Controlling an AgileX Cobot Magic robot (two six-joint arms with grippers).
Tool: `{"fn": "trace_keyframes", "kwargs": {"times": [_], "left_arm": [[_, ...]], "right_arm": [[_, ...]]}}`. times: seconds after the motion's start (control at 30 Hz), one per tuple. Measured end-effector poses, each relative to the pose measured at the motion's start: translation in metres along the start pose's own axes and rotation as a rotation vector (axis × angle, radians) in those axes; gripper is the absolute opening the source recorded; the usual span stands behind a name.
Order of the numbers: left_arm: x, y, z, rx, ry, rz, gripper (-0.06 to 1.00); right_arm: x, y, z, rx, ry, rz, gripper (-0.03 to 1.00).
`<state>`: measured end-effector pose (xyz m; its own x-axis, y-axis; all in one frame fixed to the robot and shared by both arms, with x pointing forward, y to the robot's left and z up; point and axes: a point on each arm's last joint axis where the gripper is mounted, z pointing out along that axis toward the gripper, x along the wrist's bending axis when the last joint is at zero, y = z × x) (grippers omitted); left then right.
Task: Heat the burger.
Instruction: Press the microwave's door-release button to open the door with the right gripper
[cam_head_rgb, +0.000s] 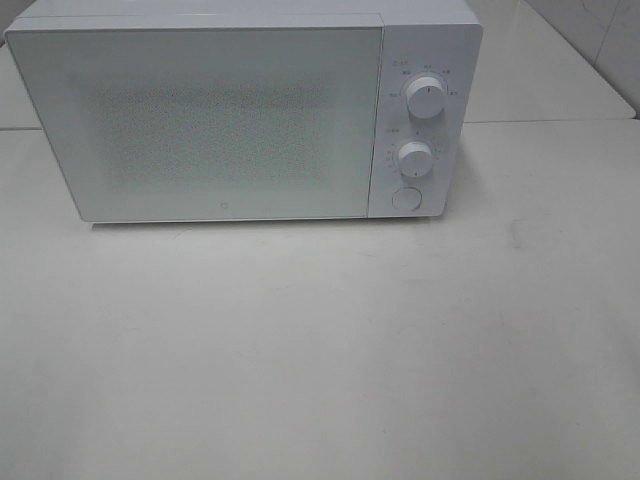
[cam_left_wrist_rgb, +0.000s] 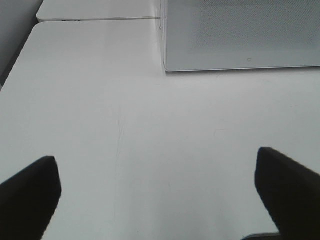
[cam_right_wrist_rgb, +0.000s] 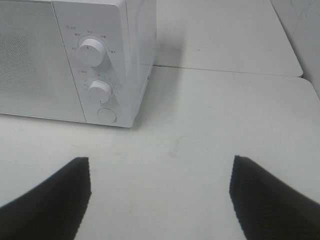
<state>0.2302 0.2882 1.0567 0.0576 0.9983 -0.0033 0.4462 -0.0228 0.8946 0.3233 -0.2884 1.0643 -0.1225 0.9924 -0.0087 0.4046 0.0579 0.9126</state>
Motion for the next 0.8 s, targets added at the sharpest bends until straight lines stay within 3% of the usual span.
{"fn": "trace_keyframes", "kwargs": {"times": [0.8], "left_arm": [[0.0,0.0,0.0,0.0,0.0,0.0,0.98]], "right_arm": [[0.006,0.028,0.098,-0.137,0.033,0.023,0.75]]}}
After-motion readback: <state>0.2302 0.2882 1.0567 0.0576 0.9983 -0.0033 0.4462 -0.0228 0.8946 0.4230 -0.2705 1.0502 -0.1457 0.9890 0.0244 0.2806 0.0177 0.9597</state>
